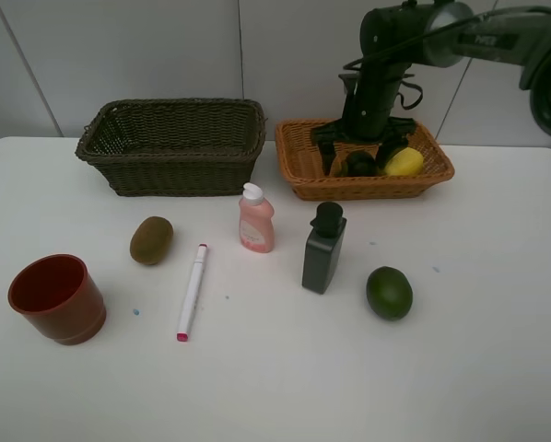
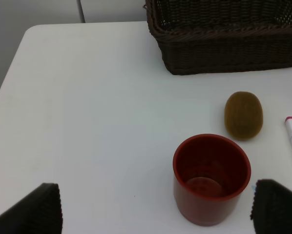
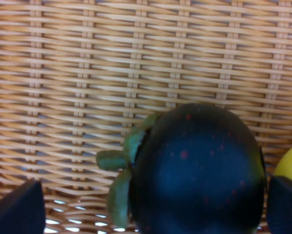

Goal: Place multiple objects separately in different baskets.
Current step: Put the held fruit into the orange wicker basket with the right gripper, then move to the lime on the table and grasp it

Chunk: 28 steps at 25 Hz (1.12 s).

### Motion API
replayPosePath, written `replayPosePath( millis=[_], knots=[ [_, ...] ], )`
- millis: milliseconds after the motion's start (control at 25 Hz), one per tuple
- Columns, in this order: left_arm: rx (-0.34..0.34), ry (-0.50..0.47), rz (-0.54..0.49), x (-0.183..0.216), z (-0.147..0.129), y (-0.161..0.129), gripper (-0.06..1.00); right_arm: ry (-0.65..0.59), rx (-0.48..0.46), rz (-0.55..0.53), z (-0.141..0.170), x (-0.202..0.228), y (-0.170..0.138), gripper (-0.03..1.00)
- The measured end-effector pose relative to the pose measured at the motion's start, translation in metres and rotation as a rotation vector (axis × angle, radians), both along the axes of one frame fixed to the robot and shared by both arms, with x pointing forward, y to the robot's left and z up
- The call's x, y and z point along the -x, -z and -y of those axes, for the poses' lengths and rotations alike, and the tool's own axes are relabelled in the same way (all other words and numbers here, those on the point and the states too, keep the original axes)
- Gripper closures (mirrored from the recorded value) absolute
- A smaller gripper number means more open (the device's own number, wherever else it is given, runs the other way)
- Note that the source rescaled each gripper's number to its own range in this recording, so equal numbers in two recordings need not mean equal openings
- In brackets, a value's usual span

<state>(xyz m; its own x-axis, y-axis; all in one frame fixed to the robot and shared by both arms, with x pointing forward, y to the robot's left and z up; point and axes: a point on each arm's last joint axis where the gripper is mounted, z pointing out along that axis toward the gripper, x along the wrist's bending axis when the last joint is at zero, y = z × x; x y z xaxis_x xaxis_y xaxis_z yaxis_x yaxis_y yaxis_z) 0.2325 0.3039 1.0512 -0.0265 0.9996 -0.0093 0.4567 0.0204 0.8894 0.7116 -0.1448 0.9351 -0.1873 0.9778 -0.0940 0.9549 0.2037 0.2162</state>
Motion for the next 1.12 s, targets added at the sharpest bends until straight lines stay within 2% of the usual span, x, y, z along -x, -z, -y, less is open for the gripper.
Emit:
replayPosePath(
  millis=[160, 280, 400, 720, 880, 1000, 1120],
  knots=[
    [0.0, 0.0, 0.0, 0.0, 0.0, 0.0, -0.06, 0.001, -0.002, 0.006, 0.0, 0.001, -0.005, -0.03],
    [0.0, 0.0, 0.0, 0.0, 0.0, 0.0, -0.06, 0.005, -0.002, 0.01, 0.002, 0.005, -0.022, -0.03],
    [0.0, 0.0, 0.0, 0.0, 0.0, 0.0, -0.06, 0.011, -0.006, 0.025, 0.005, 0.014, -0.052, -0.03],
    [0.0, 0.0, 0.0, 0.0, 0.0, 0.0, -0.06, 0.014, -0.08, 0.229, 0.016, 0.045, -0.159, -0.03],
    [0.0, 0.0, 0.0, 0.0, 0.0, 0.0, -0.06, 0.005, -0.11, 0.308, 0.019, 0.068, -0.198, -0.03],
    [0.0, 0.0, 0.0, 0.0, 0.0, 0.0, -0.06, 0.015, -0.121, 0.307, 0.022, 0.09, -0.209, -0.03],
    [0.0, 0.0, 0.0, 0.0, 0.0, 0.0, -0.06, 0.035, -0.117, 0.272, 0.03, 0.113, -0.208, -0.03]
  ],
)
